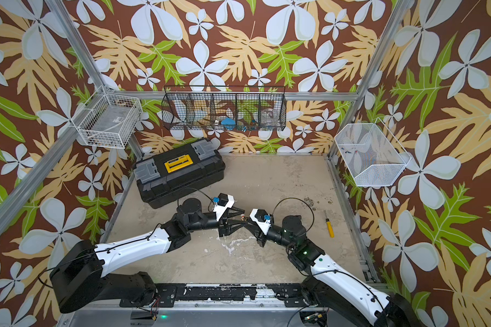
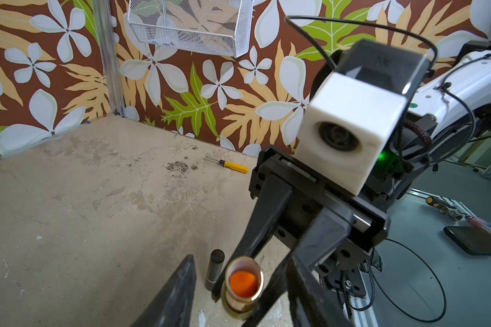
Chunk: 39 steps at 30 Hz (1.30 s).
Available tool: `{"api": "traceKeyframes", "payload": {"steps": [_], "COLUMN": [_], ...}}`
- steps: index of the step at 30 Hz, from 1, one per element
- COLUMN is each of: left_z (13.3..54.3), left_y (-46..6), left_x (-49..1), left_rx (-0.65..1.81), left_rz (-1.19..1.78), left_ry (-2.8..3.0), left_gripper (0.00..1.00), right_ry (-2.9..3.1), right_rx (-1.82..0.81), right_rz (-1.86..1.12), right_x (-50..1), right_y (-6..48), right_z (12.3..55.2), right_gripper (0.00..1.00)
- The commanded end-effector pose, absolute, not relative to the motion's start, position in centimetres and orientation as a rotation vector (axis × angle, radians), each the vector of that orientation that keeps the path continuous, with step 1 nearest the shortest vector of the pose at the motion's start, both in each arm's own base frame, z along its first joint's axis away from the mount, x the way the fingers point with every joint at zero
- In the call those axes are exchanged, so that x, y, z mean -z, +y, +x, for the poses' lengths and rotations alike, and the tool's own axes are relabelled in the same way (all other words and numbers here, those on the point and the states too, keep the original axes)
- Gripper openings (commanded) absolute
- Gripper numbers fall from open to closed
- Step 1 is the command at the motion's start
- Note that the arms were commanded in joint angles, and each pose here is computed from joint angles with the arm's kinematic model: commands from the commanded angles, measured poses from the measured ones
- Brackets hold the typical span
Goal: Open the lipstick cap
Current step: Place the lipstick at the center of the board.
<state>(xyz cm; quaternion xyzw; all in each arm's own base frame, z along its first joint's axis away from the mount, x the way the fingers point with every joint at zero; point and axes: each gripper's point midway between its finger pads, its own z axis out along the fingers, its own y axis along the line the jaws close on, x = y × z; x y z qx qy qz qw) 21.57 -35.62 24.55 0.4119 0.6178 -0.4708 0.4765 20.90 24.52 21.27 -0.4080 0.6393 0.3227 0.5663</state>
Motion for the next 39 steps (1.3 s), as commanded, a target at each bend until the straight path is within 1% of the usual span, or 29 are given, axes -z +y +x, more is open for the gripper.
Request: {"api": "traceKeyframes", "payload": {"steps": [1, 3, 7, 9, 12, 15, 19, 23, 28, 31, 35, 39], "left_z": [21.49, 21.47, 21.47, 21.45, 21.43, 21.37, 21.42, 21.38, 21.33, 21.23, 21.31, 21.35], "left_y": [-35.68, -35.63, -35.61, -35.63, -35.61, -35.58, -35.52, -35.56, -35.62, -35.73, -35.72, -35.73], "left_x": [-25.22, -25.26, -25.47, -25.51, -25.53, -25.63, -25.53, -25.46, -25.19, -25.12, -25.16, -25.08], "left_rx": [1.165, 1.167, 1.170, 1.170, 1.167, 1.166, 1.157, 1.158, 1.163, 1.169, 1.167, 1.163], "left_rz": [1.000, 0.997, 0.992, 0.992, 0.994, 0.998, 0.999, 1.005, 1.014, 1.022, 1.017, 1.018], "left_ry": [1.488, 1.483, 1.476, 1.474, 1.471, 1.466, 1.471, 1.472, 1.481, 1.483, 1.484, 1.484], "left_gripper": [0.49, 0.47, 0.45, 0.45, 0.47, 0.47, 0.40, 0.31, 0.30, 0.25, 0.21, 0.19], "right_ry": [1.478, 1.481, 1.490, 1.491, 1.493, 1.494, 1.495, 1.493, 1.488, 1.491, 1.505, 1.516], "right_rx": [-0.749, -0.746, -0.744, -0.743, -0.741, -0.738, -0.739, -0.738, -0.737, -0.737, -0.727, -0.717], "right_rz": [-0.955, -0.957, -0.960, -0.961, -0.962, -0.962, -0.963, -0.961, -0.960, -0.958, -0.945, -0.944], "right_x": [-21.85, -21.69, -21.47, -21.44, -21.41, -21.41, -21.38, -21.49, -21.60, -21.58, -21.43, -21.27], "right_y": [24.54, 24.52, 24.53, 24.55, 24.55, 24.52, 24.52, 24.49, 24.48, 24.47, 24.33, 24.27], "right_z": [21.02, 21.03, 21.07, 21.10, 21.14, 21.17, 21.15, 21.12, 21.12, 21.14, 21.37, 21.53], "right_gripper": [0.18, 0.18, 0.18, 0.18, 0.18, 0.18, 0.18, 0.19, 0.20, 0.20, 0.23, 0.24]}}
